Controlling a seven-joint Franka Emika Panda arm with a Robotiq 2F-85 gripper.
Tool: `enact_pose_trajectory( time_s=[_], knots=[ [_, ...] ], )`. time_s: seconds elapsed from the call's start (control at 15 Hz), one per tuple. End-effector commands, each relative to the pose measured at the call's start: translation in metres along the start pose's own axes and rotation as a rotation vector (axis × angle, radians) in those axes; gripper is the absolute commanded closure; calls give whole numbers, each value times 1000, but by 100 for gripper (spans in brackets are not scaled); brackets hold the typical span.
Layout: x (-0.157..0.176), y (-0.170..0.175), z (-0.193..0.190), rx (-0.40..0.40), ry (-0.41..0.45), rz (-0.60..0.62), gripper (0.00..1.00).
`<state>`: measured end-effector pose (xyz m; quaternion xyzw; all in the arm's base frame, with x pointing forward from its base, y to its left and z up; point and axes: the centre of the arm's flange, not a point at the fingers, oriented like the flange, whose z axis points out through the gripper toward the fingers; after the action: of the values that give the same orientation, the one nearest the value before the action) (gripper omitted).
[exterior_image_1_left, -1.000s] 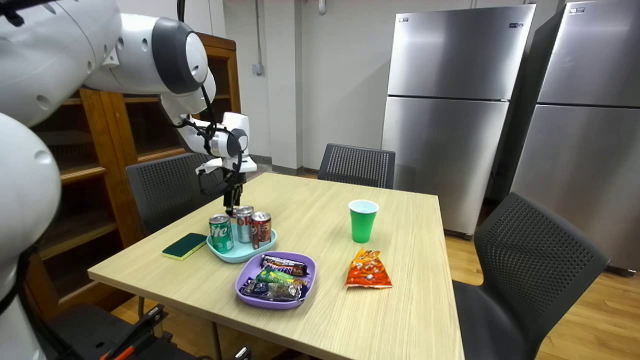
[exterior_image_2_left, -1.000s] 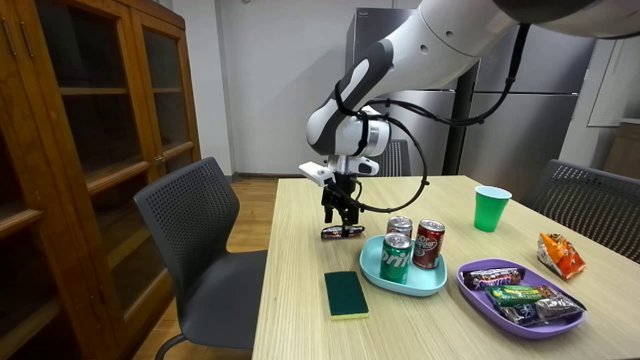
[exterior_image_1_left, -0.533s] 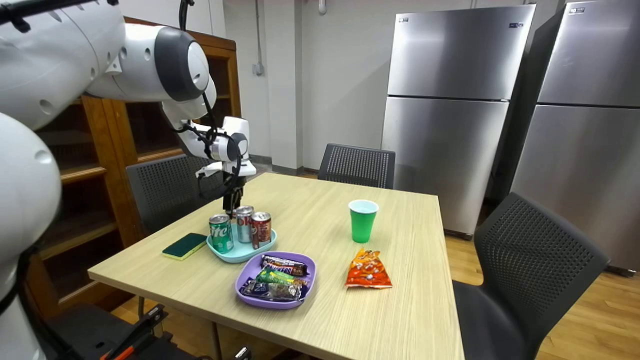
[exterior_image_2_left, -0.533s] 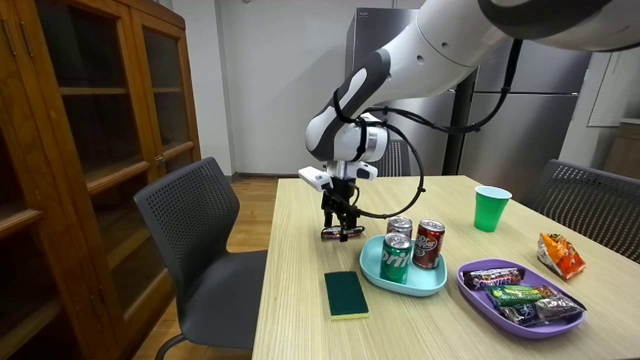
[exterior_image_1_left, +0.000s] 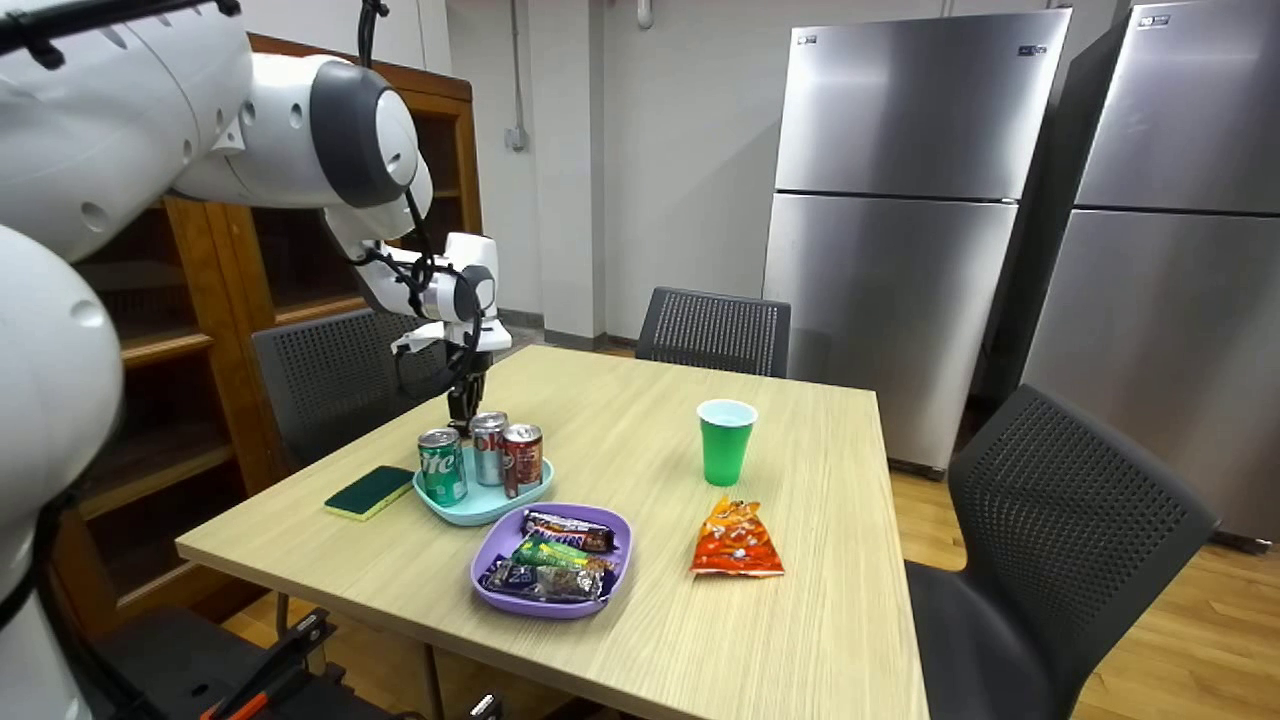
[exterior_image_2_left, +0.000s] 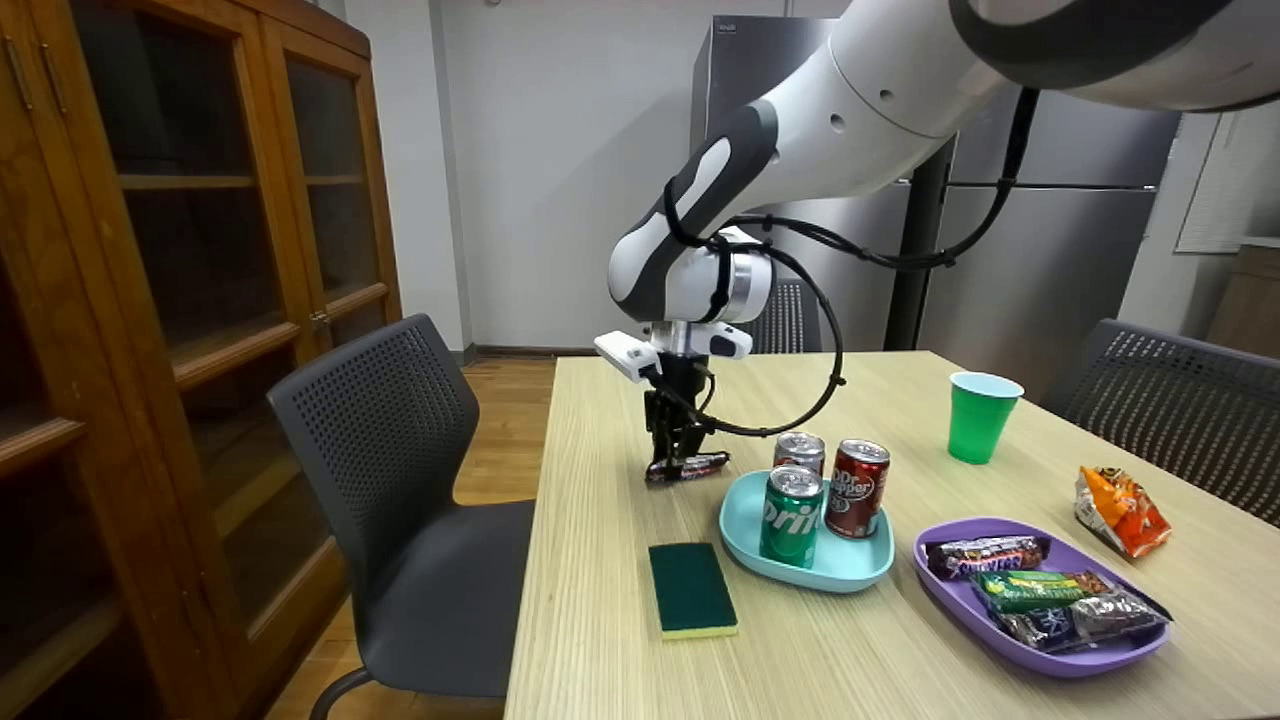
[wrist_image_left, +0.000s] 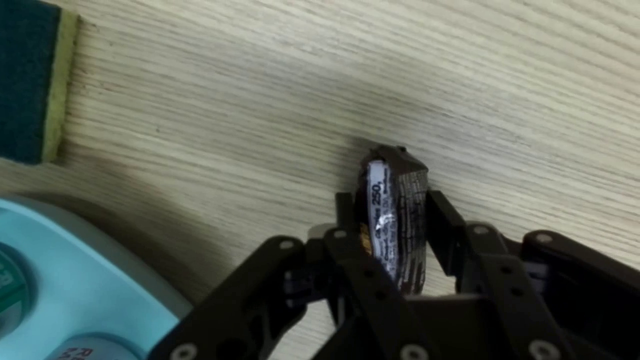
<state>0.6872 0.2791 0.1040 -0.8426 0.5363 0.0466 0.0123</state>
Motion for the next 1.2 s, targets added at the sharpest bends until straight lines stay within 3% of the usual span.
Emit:
enact_pose_trajectory(
  time_s=[0.0, 0.47, 0.87, 1.13],
  knots=[
    [-5, -11, -2, -1, 20, 18, 88],
    [-8, -1, -26, -4, 61, -7, 92],
    [-4, 8, -85, 40, 143, -66, 93],
    [5, 17, -123, 76, 159, -45, 93]
  ],
)
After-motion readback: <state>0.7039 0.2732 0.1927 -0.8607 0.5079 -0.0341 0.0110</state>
